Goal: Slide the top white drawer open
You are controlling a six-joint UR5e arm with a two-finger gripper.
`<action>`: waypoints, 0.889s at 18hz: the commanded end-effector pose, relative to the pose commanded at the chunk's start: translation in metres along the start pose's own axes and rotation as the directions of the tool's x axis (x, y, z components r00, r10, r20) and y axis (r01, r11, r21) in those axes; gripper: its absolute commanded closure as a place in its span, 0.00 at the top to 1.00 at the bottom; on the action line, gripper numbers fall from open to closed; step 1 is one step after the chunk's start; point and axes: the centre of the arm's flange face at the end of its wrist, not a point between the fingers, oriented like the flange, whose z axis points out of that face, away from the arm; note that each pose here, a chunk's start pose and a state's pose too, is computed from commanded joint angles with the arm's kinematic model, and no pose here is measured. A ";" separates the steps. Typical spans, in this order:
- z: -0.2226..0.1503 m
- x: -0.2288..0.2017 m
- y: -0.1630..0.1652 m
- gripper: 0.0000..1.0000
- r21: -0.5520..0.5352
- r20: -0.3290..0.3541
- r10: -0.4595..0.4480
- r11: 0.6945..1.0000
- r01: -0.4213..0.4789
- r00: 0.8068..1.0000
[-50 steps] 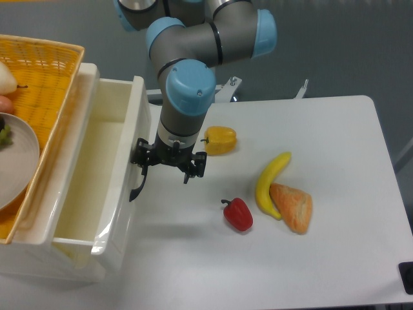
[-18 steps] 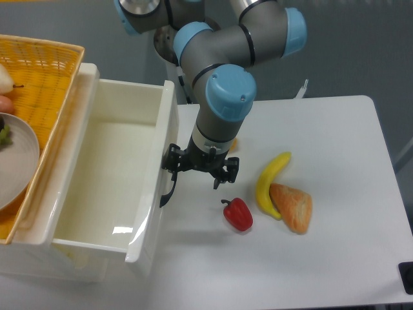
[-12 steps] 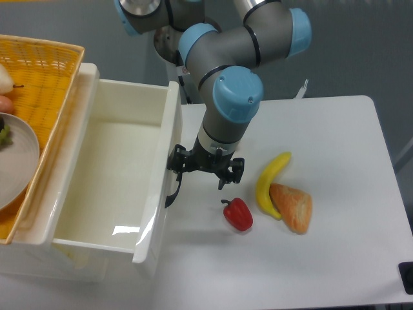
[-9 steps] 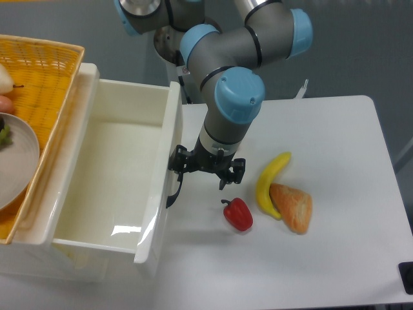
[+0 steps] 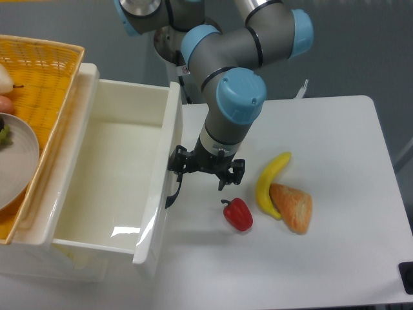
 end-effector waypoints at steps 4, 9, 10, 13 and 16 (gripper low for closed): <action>-0.002 -0.004 0.001 1.00 0.004 -0.003 -0.007 1.000 0.007 1.000; -0.002 -0.006 0.003 1.00 0.002 -0.017 -0.016 1.000 0.016 1.000; -0.004 -0.005 0.003 1.00 0.005 -0.015 -0.015 1.000 0.015 1.000; -0.003 -0.003 0.002 1.00 0.019 -0.043 -0.016 1.000 0.016 0.999; -0.004 -0.004 0.002 1.00 0.020 -0.049 -0.019 1.000 0.020 0.999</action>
